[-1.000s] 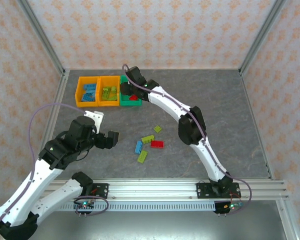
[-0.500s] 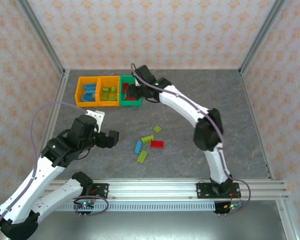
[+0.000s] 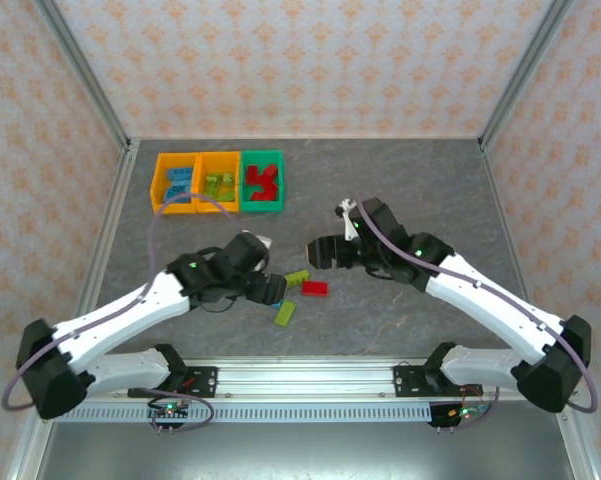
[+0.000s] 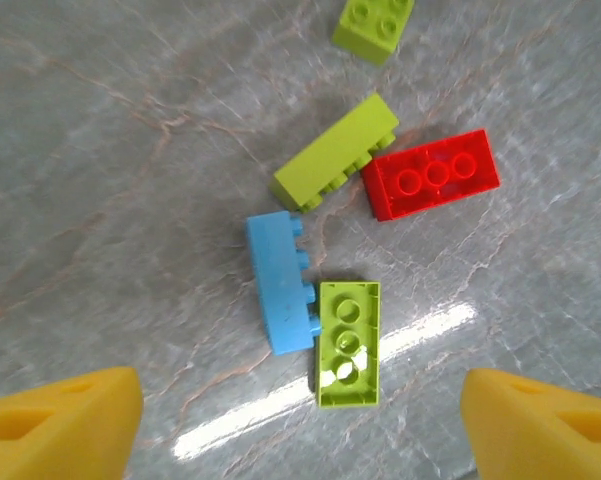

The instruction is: Sort the legos into containers by color

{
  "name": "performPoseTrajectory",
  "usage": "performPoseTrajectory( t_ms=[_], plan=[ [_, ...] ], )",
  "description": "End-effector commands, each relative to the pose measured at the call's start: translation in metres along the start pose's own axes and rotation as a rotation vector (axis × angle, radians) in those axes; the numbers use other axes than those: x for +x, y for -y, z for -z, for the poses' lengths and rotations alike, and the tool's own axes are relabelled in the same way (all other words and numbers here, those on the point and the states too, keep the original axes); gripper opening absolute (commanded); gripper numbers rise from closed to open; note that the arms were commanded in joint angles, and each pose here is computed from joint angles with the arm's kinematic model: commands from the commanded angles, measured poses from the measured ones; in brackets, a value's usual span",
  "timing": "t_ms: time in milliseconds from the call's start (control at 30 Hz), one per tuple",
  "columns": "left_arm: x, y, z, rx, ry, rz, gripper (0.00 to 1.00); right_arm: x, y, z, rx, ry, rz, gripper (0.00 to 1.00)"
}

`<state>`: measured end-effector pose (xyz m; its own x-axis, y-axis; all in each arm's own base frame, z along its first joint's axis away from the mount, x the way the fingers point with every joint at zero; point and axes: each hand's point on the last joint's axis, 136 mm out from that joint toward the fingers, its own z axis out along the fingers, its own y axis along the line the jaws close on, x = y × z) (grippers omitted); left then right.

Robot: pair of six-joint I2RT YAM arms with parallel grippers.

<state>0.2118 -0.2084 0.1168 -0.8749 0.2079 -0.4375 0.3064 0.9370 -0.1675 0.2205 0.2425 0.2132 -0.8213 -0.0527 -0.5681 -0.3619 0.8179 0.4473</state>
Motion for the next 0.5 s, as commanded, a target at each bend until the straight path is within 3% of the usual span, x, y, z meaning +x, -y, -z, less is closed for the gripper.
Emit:
performPoseTrajectory(
  t_ms=[0, 267, 467],
  plan=[
    [-0.006, 0.004, -0.027, -0.019, 0.029, 0.037, 0.80, 0.003, 0.008, 0.010, 0.023, 0.035, -0.059, 0.88],
    [0.002, -0.004, -0.075, -0.111, -0.027, 0.042, 0.58, 0.006, 0.011, 0.004, 0.031, 0.028, -0.083, 0.89],
    [0.010, -0.015, -0.093, -0.175, -0.047, 0.076, 0.35, 0.008, 0.007, -0.002, 0.015, 0.001, -0.088, 0.89]
  ],
)
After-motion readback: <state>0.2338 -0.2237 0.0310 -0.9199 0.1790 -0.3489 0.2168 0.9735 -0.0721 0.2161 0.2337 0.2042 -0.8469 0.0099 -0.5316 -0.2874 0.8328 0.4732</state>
